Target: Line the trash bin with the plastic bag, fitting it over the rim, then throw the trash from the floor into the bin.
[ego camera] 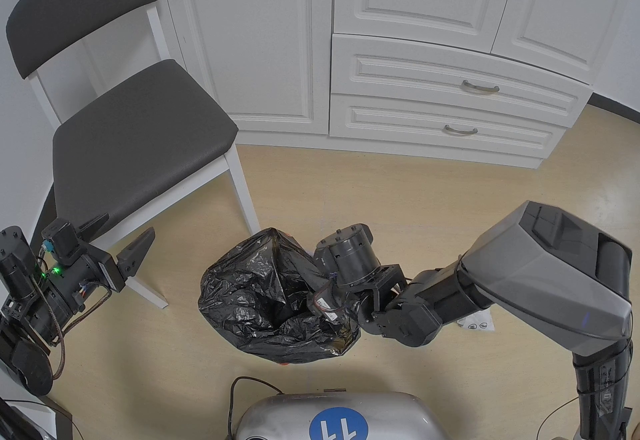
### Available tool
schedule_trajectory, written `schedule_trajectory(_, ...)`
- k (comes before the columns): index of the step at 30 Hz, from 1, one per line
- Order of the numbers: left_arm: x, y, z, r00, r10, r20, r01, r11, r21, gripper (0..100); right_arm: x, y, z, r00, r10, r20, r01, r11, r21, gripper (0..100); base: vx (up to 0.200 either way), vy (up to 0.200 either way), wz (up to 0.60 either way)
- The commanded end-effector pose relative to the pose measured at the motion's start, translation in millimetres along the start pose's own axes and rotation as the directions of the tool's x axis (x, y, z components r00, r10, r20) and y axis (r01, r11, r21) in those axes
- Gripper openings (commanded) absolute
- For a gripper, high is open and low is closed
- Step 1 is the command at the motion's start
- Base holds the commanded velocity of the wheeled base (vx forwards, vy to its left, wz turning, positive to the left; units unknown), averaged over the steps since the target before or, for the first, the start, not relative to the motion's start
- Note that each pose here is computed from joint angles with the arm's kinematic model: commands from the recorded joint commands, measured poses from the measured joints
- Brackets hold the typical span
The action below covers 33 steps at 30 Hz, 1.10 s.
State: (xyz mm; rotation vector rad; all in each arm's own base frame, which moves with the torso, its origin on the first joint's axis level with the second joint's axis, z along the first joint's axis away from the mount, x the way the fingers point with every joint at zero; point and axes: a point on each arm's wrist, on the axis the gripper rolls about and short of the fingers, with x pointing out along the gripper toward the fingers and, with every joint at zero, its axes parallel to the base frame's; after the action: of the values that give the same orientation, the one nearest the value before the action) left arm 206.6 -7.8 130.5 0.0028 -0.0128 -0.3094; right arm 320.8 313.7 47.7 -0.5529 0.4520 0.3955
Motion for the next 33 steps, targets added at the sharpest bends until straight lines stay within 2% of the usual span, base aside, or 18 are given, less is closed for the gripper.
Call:
schedule_trajectory(1,0,0,-1,1.0,0.001,-0.003,-0.001,1.0,-0.002,100,48,-22,-24,0.992,-0.099,-0.073,0.102,0.994,0.039,100,0.0,0.0,0.0)
schedule_trajectory(4,1,0,-1,1.0,0.001,-0.006,-0.001,1.0,-0.003,100,69,-41,-18,0.985,-0.162,-0.051,0.167,0.978,0.127,100,0.0,0.0,0.0)
schedule_trajectory(6,1,0,-1,1.0,0.001,-0.006,-0.001,1.0,-0.003,100,73,-46,-15,0.984,-0.174,-0.042,0.179,0.973,0.149,100,0.0,0.0,0.0)
schedule_trajectory(7,3,1,-3,1.0,0.001,-0.012,-0.001,1.0,-0.003,100,84,-62,-11,0.977,-0.212,-0.026,0.212,0.958,0.194,100,0.0,0.0,0.0)
schedule_trajectory(10,6,2,-5,1.0,0.002,-0.022,-0.003,1.0,-0.006,100,93,-79,-6,0.968,-0.25,-0.008,0.245,0.938,0.245,100,0.0,0.0,0.0)
schedule_trajectory(15,6,2,-6,1.0,0.002,-0.027,-0.003,1.0,-0.008,100,99,-85,-8,0.965,-0.261,-0.01,0.252,0.921,0.297,100,0.0,0.0,0.0)
schedule_trajectory(21,7,0,-7,1.0,-0.008,-0.028,0.008,1.0,-0.008,100,95,-75,-13,0.971,-0.239,-0.027,0.236,0.929,0.285,100,0.0,0.0,0.0)
schedule_trajectory(27,7,0,-6,1.0,-0.008,-0.025,0.008,1.0,-0.007,100,29,-52,21,0.988,-0.152,0.036,0.139,0.963,0.232,100,0.0,0.0,0.0)
schedule_trajectory(31,7,-1,-6,1.0,-0.01,-0.024,0.01,1.0,-0.007,100,-11,-35,44,0.989,-0.104,0.107,0.083,0.979,0.186,100,0.0,0.0,0.0)
schedule_trajectory(33,6,-1,-5,1.0,-0.01,-0.022,0.01,1.0,-0.006,100,-25,-22,47,0.99,-0.071,0.119,0.053,0.987,0.155,100,0.0,0.0,0.0)
